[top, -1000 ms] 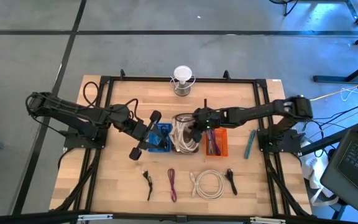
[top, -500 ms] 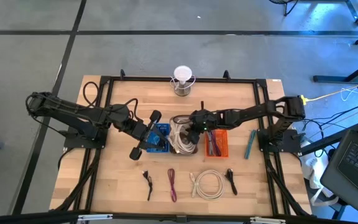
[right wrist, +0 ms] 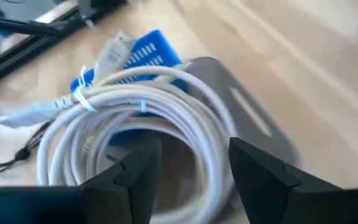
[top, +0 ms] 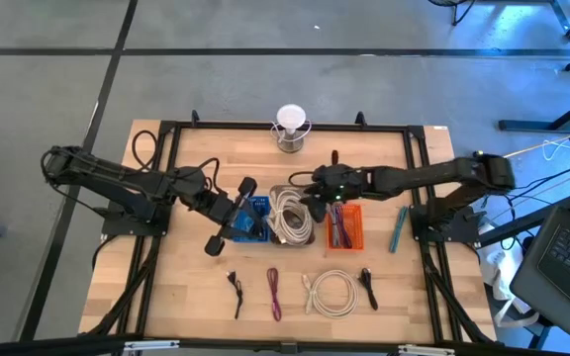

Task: Pick & Place USB Port
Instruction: Put the blue charger cable into the orange bin, then put the black charger cable into the blue bin

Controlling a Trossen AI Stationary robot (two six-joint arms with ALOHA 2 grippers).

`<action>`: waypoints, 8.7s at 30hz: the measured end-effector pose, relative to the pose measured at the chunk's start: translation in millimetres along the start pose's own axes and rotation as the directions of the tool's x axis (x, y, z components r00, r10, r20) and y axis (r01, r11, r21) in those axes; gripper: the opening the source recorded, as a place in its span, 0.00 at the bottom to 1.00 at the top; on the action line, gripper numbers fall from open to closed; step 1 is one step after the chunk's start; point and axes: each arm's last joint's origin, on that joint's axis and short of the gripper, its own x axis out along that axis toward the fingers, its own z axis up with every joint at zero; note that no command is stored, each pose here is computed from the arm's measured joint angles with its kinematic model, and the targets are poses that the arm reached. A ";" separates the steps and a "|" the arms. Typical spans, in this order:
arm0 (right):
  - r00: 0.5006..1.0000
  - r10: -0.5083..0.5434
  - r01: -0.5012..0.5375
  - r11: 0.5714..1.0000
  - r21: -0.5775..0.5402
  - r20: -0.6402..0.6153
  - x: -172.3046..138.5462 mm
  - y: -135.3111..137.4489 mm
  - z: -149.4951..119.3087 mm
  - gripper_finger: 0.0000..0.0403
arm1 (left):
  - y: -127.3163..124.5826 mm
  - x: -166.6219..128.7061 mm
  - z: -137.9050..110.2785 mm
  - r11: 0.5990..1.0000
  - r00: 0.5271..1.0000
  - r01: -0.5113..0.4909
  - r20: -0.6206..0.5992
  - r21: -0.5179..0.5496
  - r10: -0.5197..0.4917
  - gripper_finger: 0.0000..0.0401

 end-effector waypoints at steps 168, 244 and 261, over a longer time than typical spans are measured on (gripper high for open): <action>0.711 -0.666 0.694 0.717 -0.070 0.225 -150.0 119.7 -26.5 0.40 | -143.4 29.9 -141.2 0.989 0.438 0.126 -0.889 -0.084 -0.131 0.32; 0.698 -0.685 0.709 0.702 -0.067 0.207 -147.8 115.8 -23.6 0.40 | 21.0 11.9 -125.3 0.647 -0.017 0.711 -0.914 0.275 0.406 0.03; 0.698 -0.685 0.709 0.702 -0.067 0.209 -147.8 115.8 -23.6 0.40 | 5.0 19.4 -126.2 0.684 0.060 0.693 -0.963 0.230 0.262 0.03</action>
